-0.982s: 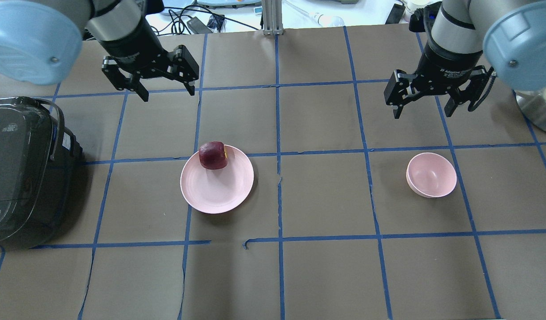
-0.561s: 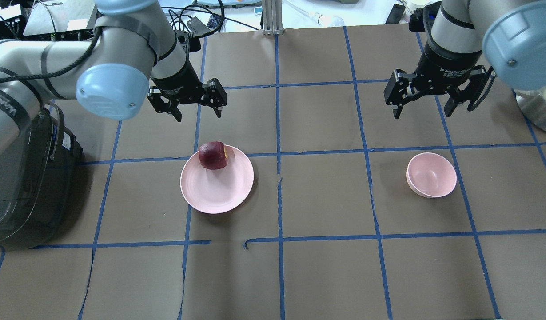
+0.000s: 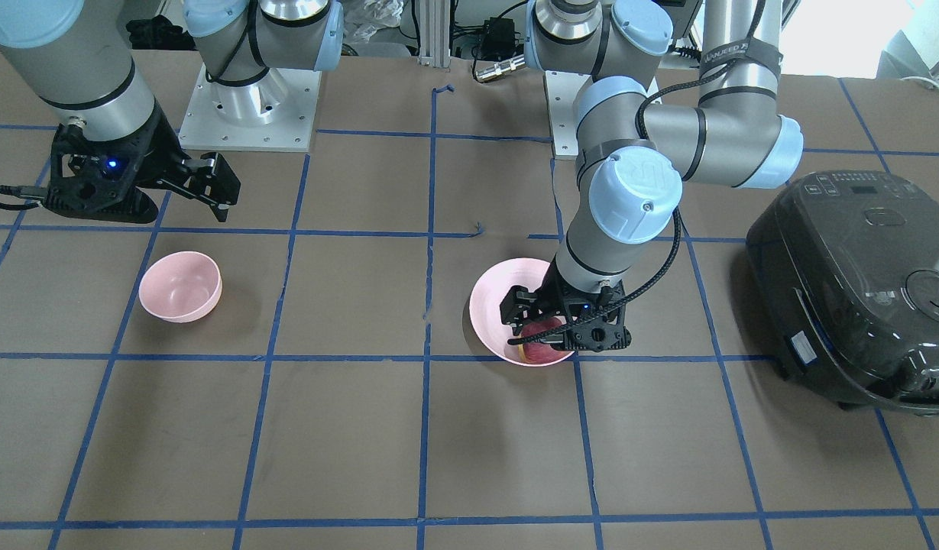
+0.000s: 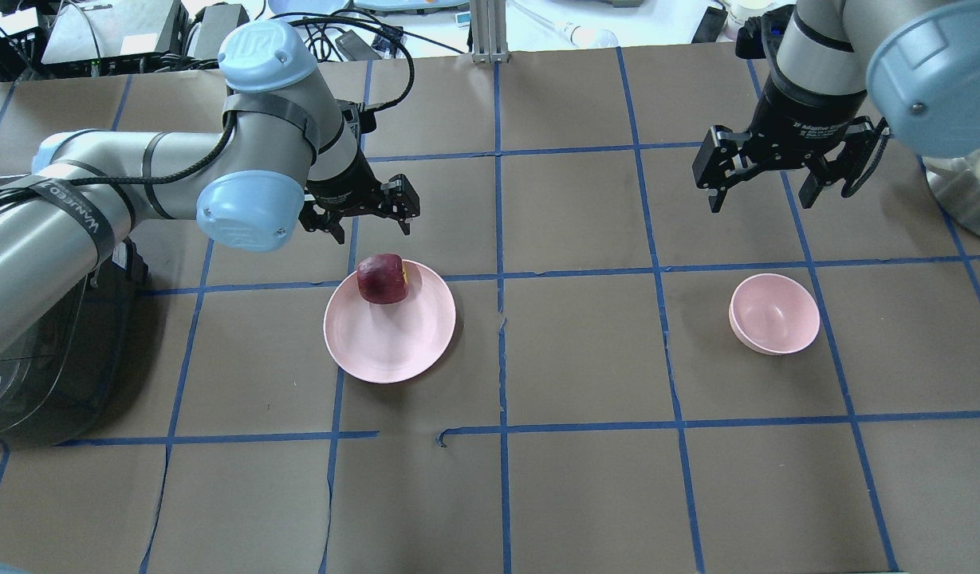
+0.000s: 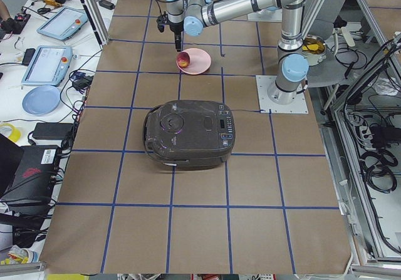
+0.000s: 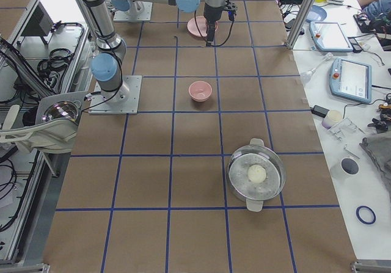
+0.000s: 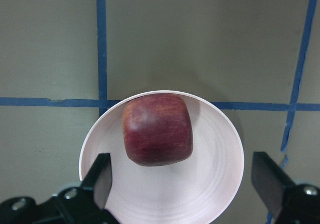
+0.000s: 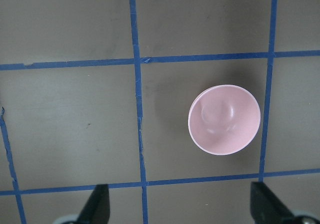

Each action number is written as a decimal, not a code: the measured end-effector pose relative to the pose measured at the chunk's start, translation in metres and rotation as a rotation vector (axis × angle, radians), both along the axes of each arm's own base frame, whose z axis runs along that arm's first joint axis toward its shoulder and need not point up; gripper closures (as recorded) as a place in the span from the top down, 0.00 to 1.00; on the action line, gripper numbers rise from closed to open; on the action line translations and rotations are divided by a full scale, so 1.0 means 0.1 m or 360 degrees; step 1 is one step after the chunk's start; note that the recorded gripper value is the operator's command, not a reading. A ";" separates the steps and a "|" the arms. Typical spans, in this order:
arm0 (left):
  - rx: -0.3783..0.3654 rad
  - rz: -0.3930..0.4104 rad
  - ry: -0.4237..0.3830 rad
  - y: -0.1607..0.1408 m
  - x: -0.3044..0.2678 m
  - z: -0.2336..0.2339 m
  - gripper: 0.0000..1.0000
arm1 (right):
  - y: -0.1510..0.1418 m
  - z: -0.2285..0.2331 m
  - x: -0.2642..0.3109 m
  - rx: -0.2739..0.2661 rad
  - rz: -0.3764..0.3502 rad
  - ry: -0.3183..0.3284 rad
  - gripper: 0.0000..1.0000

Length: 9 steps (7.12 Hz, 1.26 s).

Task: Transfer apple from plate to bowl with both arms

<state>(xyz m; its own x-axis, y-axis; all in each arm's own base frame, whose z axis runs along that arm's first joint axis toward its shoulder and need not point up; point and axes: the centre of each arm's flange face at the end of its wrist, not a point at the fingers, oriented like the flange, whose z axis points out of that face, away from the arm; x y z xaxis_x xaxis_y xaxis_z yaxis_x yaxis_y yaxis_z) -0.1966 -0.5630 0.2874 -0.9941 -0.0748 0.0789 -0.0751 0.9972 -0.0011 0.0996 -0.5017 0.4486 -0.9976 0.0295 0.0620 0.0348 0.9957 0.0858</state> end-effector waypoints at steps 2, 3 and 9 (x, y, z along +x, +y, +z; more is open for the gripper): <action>0.0013 0.0002 -0.0008 -0.04 0.00 -0.20 1.00 | -0.02 -0.02 -0.04 0.0008 0.0012 -0.0002 1.00; 0.0028 0.0002 -0.0011 -0.03 0.00 -0.26 1.00 | -0.02 -0.02 -0.06 0.0009 0.0039 -0.0005 1.00; 0.0132 0.0034 -0.0023 0.04 0.02 -0.60 1.00 | -0.22 -0.77 -1.37 0.0064 0.0284 -0.0237 1.00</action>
